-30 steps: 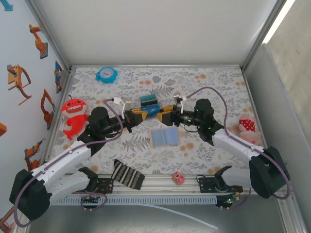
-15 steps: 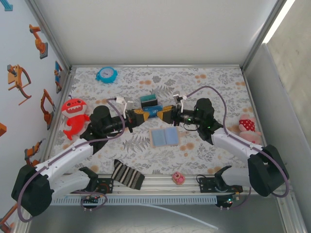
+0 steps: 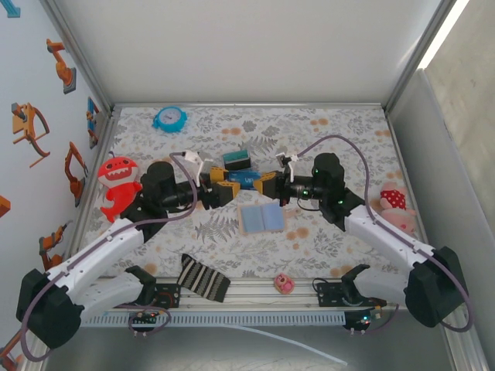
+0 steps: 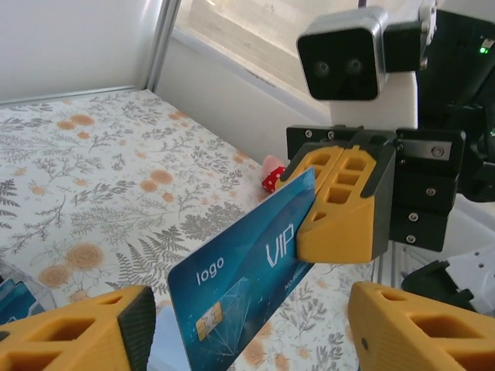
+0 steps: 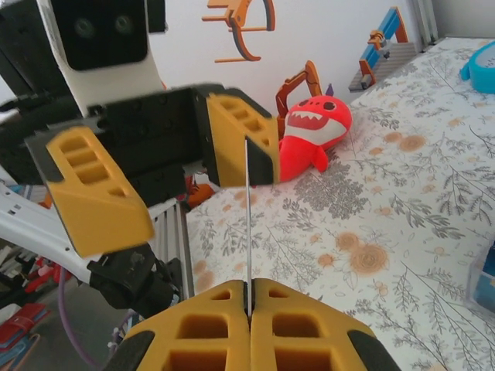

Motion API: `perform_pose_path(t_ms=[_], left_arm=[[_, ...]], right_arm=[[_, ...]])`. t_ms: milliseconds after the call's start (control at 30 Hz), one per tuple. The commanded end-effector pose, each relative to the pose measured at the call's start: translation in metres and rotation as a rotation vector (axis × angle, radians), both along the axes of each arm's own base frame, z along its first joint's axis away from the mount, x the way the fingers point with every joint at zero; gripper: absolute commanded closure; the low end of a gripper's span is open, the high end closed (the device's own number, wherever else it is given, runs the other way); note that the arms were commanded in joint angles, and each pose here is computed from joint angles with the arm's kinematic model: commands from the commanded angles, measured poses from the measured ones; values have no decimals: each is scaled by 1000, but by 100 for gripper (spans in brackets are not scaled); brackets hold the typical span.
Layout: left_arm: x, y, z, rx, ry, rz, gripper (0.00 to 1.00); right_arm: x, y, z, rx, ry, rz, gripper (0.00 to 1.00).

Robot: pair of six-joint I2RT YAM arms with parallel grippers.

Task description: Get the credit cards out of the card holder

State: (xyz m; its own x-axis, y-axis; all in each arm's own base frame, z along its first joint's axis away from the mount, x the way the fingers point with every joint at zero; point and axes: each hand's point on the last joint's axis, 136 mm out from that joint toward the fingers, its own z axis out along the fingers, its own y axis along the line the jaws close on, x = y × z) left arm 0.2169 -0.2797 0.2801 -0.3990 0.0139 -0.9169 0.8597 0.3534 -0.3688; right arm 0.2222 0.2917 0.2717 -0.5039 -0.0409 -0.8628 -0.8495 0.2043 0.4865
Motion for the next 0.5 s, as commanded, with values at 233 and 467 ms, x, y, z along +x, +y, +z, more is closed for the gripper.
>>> perform_pose_path(t_ms=[233,467], left_arm=[[-4,6,12,253,-92,-60,19],[-3,-16,3,300,-66,-168,28]], right_arm=[[-20,-9,-11,-171,-33,46,100],[-25,-8,-15,-200,-33,69,100]])
